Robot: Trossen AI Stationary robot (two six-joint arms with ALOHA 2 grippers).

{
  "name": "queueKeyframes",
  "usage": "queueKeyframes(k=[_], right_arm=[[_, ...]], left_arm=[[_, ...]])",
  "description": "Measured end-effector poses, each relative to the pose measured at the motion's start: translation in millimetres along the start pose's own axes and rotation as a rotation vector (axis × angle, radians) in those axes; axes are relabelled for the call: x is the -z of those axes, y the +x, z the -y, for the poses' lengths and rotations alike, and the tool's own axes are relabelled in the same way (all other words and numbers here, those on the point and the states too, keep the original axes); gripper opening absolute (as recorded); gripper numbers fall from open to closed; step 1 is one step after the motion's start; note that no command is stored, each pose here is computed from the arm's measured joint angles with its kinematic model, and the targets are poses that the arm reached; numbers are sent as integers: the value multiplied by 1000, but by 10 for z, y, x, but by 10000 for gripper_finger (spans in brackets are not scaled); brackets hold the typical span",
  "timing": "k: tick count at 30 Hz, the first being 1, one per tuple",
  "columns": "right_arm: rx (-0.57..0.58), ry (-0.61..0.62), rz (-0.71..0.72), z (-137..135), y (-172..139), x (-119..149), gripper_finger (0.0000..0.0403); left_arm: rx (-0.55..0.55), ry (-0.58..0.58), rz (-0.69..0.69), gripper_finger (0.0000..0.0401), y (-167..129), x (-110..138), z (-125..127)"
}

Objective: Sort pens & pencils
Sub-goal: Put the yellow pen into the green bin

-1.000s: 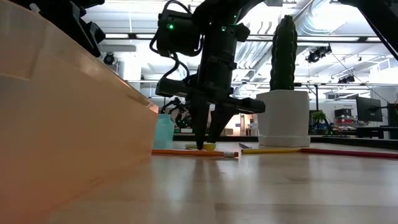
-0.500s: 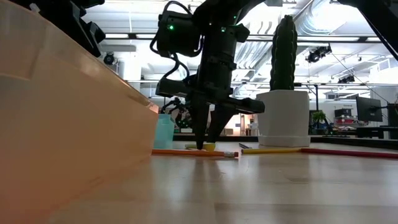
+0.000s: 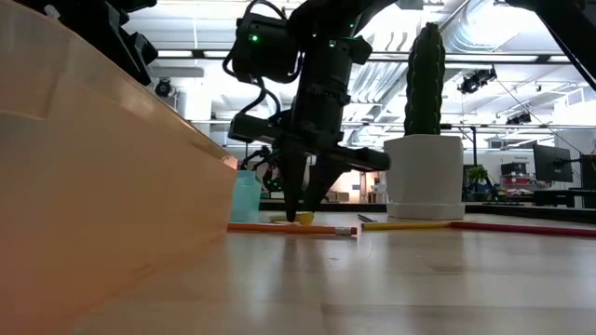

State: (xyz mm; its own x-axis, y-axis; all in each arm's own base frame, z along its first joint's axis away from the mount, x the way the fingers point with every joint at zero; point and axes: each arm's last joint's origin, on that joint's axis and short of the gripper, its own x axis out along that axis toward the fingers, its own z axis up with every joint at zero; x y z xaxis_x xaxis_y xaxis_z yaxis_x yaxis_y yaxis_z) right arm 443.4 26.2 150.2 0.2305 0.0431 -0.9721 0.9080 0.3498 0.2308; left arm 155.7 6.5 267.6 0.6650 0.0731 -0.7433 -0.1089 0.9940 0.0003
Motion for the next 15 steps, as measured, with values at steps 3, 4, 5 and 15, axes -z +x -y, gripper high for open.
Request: queueKeyframes(k=[3,4,5,15], right_arm=[[-9,-13,3,-16,-15,-6,54],[-13,-16,5,-27,-28,-9,54],[-17,-17,7,-38,-40,-12,55],[1,-32,9,-24,-56,-29,55]], left_arm=[[0,0,0,119,0,0,1],[0,0,0,119,0,0,0],[0,0,0,119,0,0,0],[0,0,0,119,0,0,0]])
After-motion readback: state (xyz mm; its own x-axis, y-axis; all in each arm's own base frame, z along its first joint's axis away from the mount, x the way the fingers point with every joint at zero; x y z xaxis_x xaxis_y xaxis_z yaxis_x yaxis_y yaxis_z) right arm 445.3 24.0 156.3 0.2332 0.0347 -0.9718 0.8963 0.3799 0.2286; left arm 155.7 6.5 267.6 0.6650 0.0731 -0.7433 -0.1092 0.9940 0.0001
